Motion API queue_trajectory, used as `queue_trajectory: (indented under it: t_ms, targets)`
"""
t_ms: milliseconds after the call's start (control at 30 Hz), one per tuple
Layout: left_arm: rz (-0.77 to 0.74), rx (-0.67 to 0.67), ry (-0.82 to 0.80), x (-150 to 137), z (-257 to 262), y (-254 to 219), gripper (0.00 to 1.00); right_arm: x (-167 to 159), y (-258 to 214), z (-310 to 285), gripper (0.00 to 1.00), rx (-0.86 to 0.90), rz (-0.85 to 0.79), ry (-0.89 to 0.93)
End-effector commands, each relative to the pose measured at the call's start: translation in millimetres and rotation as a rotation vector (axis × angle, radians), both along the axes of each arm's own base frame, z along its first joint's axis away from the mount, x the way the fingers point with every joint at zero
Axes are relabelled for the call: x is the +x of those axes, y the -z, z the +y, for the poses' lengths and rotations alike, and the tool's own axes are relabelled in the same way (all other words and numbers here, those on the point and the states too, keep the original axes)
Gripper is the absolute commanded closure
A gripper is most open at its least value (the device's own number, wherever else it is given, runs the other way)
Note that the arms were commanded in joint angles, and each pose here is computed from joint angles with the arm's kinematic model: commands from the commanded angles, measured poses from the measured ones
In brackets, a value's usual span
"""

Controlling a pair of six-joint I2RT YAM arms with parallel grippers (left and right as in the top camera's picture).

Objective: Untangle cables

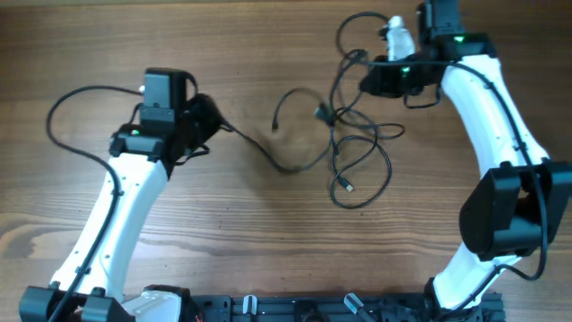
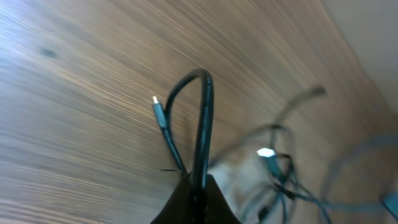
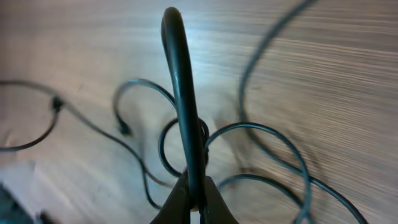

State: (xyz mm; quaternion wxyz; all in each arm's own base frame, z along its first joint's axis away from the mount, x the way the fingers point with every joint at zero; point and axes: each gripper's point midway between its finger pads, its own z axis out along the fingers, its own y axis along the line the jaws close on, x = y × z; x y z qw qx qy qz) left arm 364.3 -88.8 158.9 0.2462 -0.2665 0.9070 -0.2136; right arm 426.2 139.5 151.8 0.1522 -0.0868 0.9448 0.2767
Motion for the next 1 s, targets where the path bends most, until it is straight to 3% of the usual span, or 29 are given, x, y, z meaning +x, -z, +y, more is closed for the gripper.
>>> queue_trajectory:
  t_ms: [0,33,67,100,167,200,233,400,600,800,967]
  targets:
    - [-0.051,-0.038,0.121,-4,-29,-18,0.96,-4,-1,16,0.96,0.032,-0.023,-0.079]
    - [-0.050,-0.038,0.129,-5,-32,-18,0.96,-2,-3,16,0.96,0.037,-0.020,-0.063]
    - [-0.050,-0.039,0.134,-6,-34,-18,0.89,-1,-6,16,0.96,0.040,-0.025,-0.057]
    - [-0.050,-0.039,0.139,-7,-36,-18,0.73,0,-9,16,0.96,0.043,-0.033,-0.050]
    - [-0.053,-0.039,0.146,-7,-39,-19,0.21,4,-18,16,0.96,0.051,-0.060,-0.042]
    - [-0.053,-0.043,0.145,-7,-40,-19,0.03,7,-27,17,0.96,0.055,-0.085,-0.038]
    - [-0.055,-0.043,0.146,-7,-40,-19,0.00,8,-33,17,0.96,0.063,-0.094,-0.022]
    - [-0.097,-0.076,0.199,-5,-59,-28,0.05,11,-47,21,0.96,0.113,-0.087,0.037]
    - [-0.201,-0.122,0.260,5,-97,-45,0.09,-13,-53,40,0.96,0.199,-0.056,-0.096]
    - [-0.091,-0.238,0.166,17,-126,-13,0.31,-21,-52,41,0.96,0.207,-0.036,-0.124]
    - [-0.022,-0.255,0.139,17,-134,10,0.37,-24,-57,46,0.96,0.241,-0.039,-0.147]
